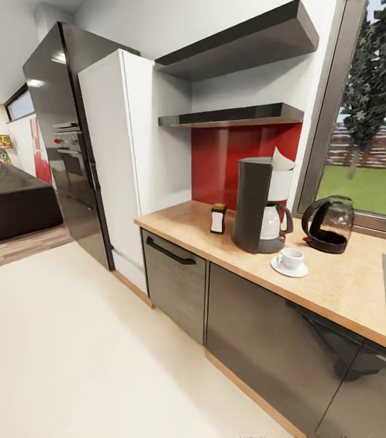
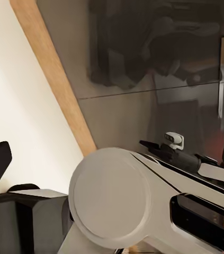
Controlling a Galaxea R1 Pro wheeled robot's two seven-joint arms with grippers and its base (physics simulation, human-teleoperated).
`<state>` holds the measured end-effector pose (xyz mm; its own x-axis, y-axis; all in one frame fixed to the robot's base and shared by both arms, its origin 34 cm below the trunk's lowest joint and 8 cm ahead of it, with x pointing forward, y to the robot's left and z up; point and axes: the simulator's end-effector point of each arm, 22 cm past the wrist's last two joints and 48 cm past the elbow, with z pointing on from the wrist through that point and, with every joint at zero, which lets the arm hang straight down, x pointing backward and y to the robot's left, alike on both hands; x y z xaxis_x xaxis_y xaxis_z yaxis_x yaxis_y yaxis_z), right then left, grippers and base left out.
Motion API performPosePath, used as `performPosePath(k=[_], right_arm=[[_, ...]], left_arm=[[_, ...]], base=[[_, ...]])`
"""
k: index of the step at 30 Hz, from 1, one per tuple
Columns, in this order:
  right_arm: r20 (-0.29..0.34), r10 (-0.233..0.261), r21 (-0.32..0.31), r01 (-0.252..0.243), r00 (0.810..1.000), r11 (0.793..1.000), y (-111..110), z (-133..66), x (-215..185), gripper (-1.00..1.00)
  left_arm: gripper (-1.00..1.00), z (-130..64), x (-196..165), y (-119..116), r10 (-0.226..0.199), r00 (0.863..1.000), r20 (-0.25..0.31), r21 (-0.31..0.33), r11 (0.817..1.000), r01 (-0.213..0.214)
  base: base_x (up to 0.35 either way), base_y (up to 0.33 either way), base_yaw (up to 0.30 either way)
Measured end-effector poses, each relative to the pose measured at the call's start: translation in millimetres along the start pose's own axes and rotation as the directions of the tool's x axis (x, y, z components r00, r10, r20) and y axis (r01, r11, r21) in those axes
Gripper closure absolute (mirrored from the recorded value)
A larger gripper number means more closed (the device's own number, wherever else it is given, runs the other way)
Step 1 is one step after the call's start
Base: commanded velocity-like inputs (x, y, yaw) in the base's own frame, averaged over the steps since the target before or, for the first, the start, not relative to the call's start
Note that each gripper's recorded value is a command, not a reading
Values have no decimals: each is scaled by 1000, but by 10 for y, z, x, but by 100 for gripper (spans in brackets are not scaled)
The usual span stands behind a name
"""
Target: Set up a coffee station on the kitchen countertop: keep the coffee maker on the countertop, move the bottle of coffee from the kitchen shelf to the counter next to the coffee maker, place a paper coffee filter on top of the coffee maker, put the saucer next to the coffee maker with the coffee cup on the saucer, and place the electric kettle next to the coffee maker.
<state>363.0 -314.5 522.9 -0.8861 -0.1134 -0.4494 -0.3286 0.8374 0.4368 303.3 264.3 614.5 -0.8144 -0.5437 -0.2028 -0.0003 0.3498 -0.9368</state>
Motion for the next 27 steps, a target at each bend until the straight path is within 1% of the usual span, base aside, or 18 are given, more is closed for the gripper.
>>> performPosePath(k=[11, 13, 22, 27], right_arm=[[0, 0, 0, 0, 1000, 1000, 0, 0, 0, -100], [0, 0, 1, 0, 1000, 1000, -2, 0, 0, -100], [0, -1, 4, 1, 1000, 1000, -9, -4, 2, -100], [0, -1, 5, 1, 1000, 1000, -10, -4, 2, -100]], left_arm=[[-100, 1, 0, 0, 1, 1000, 0, 0, 1000, -1], [-100, 0, 0, -1, 1, 1000, 0, 0, 1000, -1], [-100, -2, 4, -1, 1, 1000, -1, 0, 1000, -1], [-100, -1, 4, 39, 1, 1000, -1, -18, 1000, -1]], base=[[2, 2, -263], [91, 80, -93], [216, 190, -29], [258, 227, -186]])
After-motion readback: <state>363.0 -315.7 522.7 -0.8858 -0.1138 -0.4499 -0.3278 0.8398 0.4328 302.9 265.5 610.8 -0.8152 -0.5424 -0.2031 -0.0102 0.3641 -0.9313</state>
